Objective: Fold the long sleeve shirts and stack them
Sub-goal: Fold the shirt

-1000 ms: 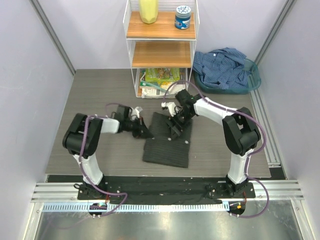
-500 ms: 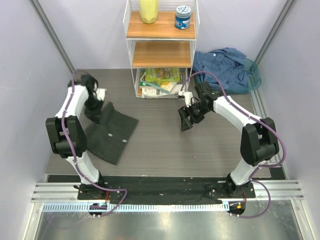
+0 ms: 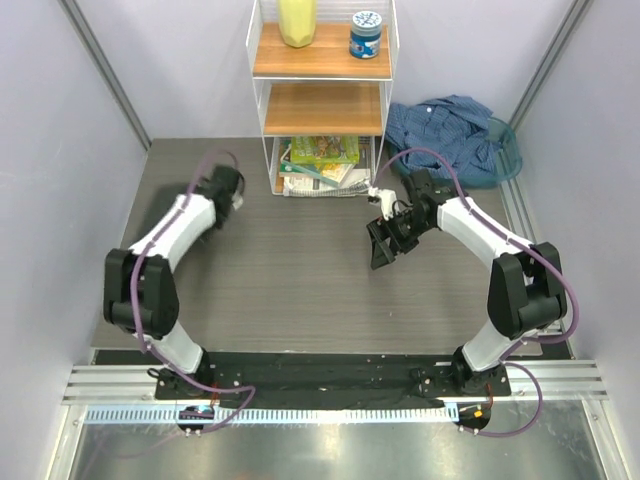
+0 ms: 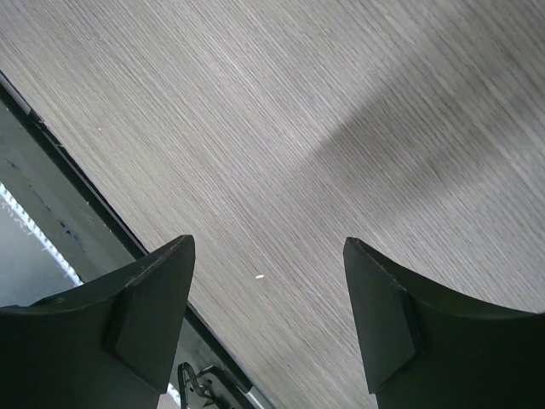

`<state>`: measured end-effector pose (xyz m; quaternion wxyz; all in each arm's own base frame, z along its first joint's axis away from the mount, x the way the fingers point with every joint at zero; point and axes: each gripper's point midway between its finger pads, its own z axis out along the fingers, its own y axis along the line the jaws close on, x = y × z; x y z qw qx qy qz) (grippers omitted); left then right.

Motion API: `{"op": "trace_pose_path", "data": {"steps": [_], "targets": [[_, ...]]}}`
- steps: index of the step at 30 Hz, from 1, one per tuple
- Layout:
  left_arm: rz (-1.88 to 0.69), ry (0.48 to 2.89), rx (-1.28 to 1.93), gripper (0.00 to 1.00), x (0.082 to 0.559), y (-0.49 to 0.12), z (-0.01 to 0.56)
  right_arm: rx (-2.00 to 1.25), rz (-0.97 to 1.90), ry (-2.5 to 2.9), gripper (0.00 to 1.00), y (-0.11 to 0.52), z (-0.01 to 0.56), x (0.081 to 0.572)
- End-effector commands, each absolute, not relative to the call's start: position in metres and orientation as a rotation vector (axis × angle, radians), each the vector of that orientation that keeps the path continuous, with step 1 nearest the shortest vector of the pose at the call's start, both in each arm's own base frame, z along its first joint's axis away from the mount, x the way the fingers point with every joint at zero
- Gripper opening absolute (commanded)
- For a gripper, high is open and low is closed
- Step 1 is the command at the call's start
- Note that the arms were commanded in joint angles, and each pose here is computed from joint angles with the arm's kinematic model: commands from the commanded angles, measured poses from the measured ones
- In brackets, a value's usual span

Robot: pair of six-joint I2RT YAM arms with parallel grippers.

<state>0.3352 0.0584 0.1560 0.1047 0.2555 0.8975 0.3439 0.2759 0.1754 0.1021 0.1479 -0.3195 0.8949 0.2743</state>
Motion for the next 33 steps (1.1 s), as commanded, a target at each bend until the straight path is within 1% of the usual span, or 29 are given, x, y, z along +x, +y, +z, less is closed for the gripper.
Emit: {"op": "trace_pose_path", "data": {"steps": [1,2,3,5,6,9,10,11,12,13,14,15,16,17,18,19,20,21,22,24,25,27,28,29,30,31,33], "targets": [[1.115,2.661,0.795,0.00,0.329,0.031,0.084,-0.925,0.819,2.515,0.76,0.175,0.115,0.272],[1.086,2.670,0.843,0.00,0.327,0.013,0.071,-0.916,0.816,2.525,0.76,0.173,0.113,0.272],[1.050,2.688,0.799,0.00,0.328,-0.001,0.061,-0.916,0.817,2.528,0.76,0.172,0.114,0.271],[1.020,2.755,0.867,0.00,0.320,-0.024,0.038,-0.910,0.814,2.526,0.76,0.171,0.116,0.272],[0.936,2.782,0.836,0.00,0.323,-0.040,0.032,-0.910,0.814,2.529,0.76,0.170,0.117,0.270],[0.833,2.847,0.901,0.00,0.315,-0.070,0.020,-0.907,0.807,2.524,0.77,0.167,0.120,0.270],[0.782,2.854,0.866,0.04,0.319,-0.082,0.021,-0.905,0.804,2.522,0.77,0.167,0.121,0.270],[0.749,2.875,0.913,0.07,0.313,-0.092,0.021,-0.902,0.810,2.522,0.77,0.167,0.122,0.270],[0.721,2.901,0.890,0.19,0.309,-0.100,0.017,-0.903,0.813,2.523,0.77,0.167,0.122,0.269],[0.629,2.914,0.884,0.24,0.308,-0.122,0.018,-0.899,0.816,2.527,0.77,0.167,0.121,0.269],[0.589,2.954,0.897,0.32,0.300,-0.130,0.022,-0.897,0.818,2.528,0.77,0.166,0.120,0.270],[0.528,2.972,0.924,0.47,0.295,-0.142,0.022,-0.898,0.817,2.526,0.77,0.167,0.121,0.270],[0.384,2.970,0.983,0.54,0.290,-0.169,0.029,-0.893,0.819,2.534,0.77,0.166,0.120,0.270],[0.306,2.956,1.006,0.57,0.287,-0.181,0.037,-0.890,0.818,2.532,0.77,0.166,0.121,0.272],[0.193,2.928,1.027,0.91,0.284,-0.195,0.054,-0.884,0.821,2.534,0.77,0.166,0.121,0.272],[0.034,2.914,1.065,0.94,0.276,-0.214,0.067,-0.880,0.824,2.537,0.77,0.167,0.120,0.272],[-0.037,2.862,1.077,0.95,0.281,-0.225,0.086,-0.875,0.830,2.536,0.77,0.166,0.121,0.273],[-0.127,2.862,1.144,0.96,0.271,-0.228,0.100,-0.871,0.841,2.534,0.77,0.168,0.122,0.272],[-0.195,2.815,1.171,0.95,0.269,-0.227,0.121,-0.868,0.851,2.534,0.77,0.169,0.122,0.271],[-0.279,2.746,1.281,0.93,0.264,-0.215,0.138,-0.862,0.876,2.532,0.77,0.171,0.123,0.269],[-0.313,2.762,1.262,0.92,0.261,-0.189,0.153,-0.862,0.884,2.529,0.77,0.171,0.124,0.268],[-0.319,2.703,1.428,0.87,0.260,-0.152,0.155,-0.862,0.897,2.526,0.77,0.173,0.124,0.266],[-0.327,2.750,1.468,0.87,0.254,-0.118,0.157,-0.860,0.917,2.522,0.77,0.175,0.124,0.265],[-0.279,2.731,1.501,0.85,0.254,-0.097,0.160,-0.859,0.928,2.521,0.77,0.176,0.124,0.265],[-0.211,2.669,1.728,0.84,0.250,-0.067,0.150,-0.857,0.935,2.521,0.77,0.177,0.123,0.265],[-0.190,2.677,1.743,0.84,0.248,-0.039,0.148,-0.852,0.943,2.522,0.77,0.177,0.124,0.264],[0.015,2.586,1.849,0.84,0.260,0.000,0.141,-0.847,0.945,2.520,0.77,0.177,0.122,0.265]]}}
